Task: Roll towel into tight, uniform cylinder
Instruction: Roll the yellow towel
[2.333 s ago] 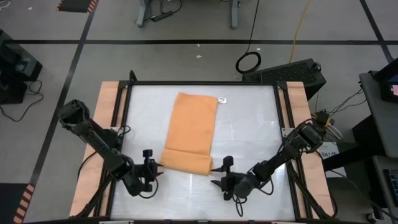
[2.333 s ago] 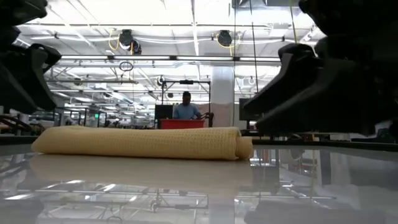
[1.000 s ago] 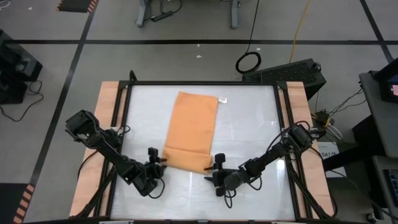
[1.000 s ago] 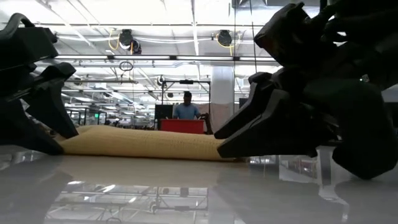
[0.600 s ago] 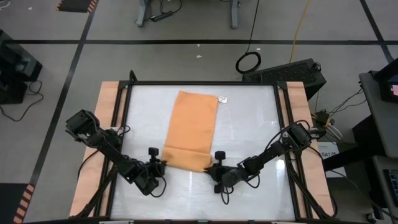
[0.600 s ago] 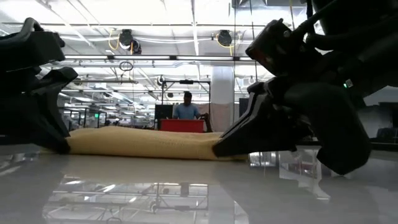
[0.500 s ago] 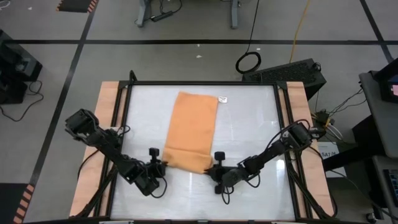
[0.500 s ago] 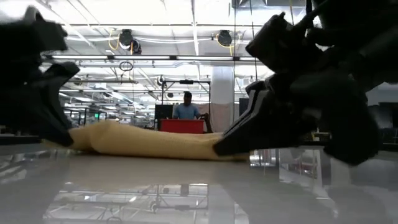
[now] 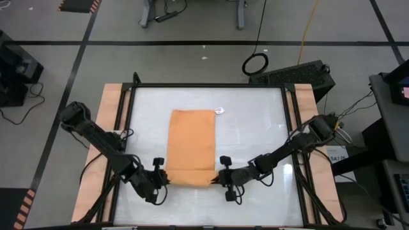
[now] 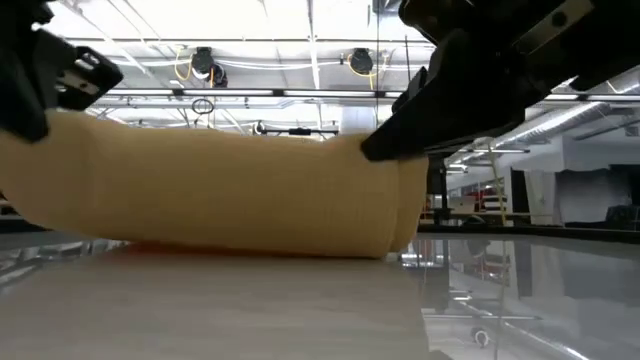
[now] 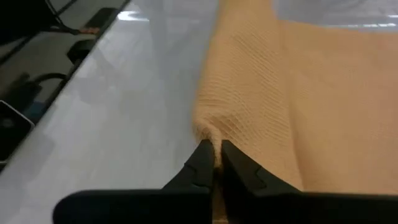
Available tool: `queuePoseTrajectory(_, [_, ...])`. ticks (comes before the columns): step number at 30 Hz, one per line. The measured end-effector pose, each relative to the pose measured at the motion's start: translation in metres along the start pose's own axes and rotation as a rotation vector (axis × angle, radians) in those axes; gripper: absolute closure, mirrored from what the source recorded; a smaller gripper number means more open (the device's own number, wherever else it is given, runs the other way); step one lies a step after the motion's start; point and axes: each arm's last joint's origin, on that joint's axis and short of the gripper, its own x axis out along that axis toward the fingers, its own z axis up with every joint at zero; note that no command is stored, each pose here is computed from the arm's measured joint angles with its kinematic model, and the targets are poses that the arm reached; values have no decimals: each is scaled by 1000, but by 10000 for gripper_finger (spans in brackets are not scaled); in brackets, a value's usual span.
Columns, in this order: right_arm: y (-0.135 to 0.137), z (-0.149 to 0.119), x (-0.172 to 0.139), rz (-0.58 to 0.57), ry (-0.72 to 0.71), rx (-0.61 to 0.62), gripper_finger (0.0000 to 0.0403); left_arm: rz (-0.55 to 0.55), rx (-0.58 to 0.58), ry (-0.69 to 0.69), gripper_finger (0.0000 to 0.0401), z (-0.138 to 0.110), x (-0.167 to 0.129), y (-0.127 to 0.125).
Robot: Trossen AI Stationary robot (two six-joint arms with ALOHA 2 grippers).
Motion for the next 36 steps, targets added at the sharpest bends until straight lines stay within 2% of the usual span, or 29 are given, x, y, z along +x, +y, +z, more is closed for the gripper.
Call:
queuePoseTrajectory(5, [-10, 8, -6, -29, 6, 26, 399, 9, -77, 19, 386, 6, -2, 15])
queuePoseTrajectory(10, [-31, 9, -3, -92, 47, 83, 399, 65, -165, 80, 386, 1, 8, 36])
queuePoseTrajectory(13, [-42, 7, -2, -124, 83, 93, 399, 94, -189, 103, 386, -4, 13, 47])
queuePoseTrajectory(18, [-50, 7, -1, -108, 103, 108, 399, 143, -223, 131, 386, -12, 19, 63])
queuePoseTrajectory(24, [-61, 7, 0, -140, 113, 130, 396, 170, -232, 142, 386, -14, 22, 72])
queuePoseTrajectory(32, [-70, 5, 0, -172, 147, 150, 352, 205, -251, 127, 384, -11, 23, 81])
queuePoseTrajectory(36, [-71, 6, -1, -237, 128, 119, 319, 221, -254, 123, 369, -10, 23, 83])
